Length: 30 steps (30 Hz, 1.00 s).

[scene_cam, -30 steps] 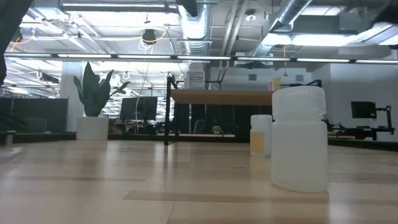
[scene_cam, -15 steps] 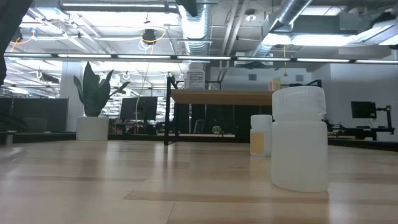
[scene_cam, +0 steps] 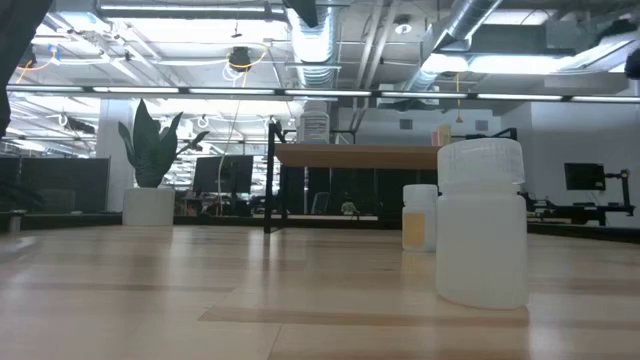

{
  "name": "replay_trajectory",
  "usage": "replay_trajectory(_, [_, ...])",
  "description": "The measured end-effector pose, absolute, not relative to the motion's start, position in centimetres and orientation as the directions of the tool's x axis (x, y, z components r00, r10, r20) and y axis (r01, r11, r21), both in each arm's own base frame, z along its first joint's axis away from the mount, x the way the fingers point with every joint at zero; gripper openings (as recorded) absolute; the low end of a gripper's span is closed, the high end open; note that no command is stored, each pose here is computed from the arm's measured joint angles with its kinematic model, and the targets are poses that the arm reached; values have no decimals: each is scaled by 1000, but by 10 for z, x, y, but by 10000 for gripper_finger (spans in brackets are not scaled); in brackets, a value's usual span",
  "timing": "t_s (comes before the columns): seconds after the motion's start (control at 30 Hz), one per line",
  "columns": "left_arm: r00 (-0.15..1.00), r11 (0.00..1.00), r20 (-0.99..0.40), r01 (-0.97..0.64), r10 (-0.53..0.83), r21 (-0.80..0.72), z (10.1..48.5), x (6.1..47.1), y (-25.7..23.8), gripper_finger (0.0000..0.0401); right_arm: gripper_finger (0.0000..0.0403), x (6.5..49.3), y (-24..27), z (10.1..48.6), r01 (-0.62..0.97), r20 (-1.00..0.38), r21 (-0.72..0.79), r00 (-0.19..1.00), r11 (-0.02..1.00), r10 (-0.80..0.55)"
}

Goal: Pick and place medicine bottles onto shelf by color
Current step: Put the blue pill bottle on the shelf aligned with the other blue pill bottle on the shelf

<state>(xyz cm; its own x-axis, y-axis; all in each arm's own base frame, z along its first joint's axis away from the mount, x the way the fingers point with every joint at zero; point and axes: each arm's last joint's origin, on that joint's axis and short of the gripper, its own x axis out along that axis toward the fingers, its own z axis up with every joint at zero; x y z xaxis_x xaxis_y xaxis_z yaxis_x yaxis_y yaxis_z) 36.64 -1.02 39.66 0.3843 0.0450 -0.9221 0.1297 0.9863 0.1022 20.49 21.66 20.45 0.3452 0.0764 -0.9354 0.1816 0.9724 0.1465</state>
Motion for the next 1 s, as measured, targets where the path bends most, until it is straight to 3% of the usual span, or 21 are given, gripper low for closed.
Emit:
replay_trajectory(0.23, [385, 986, -922, 127, 52, 109, 397, 366, -10, 206, 260, 213, 220, 182, 197, -957, 103, 288, 975, 42])
replay_trajectory(0.7, [385, 986, -922, 127, 52, 109, 397, 366, -10, 206, 260, 227, 222, 176, 219, -942, 163, 325, 962, 86])
replay_trajectory(1.0, [385, 986, -921, 127, 52, 108, 397, 366, -10, 206, 260, 233, 221, 162, 234, -962, 165, 254, 958, 103])
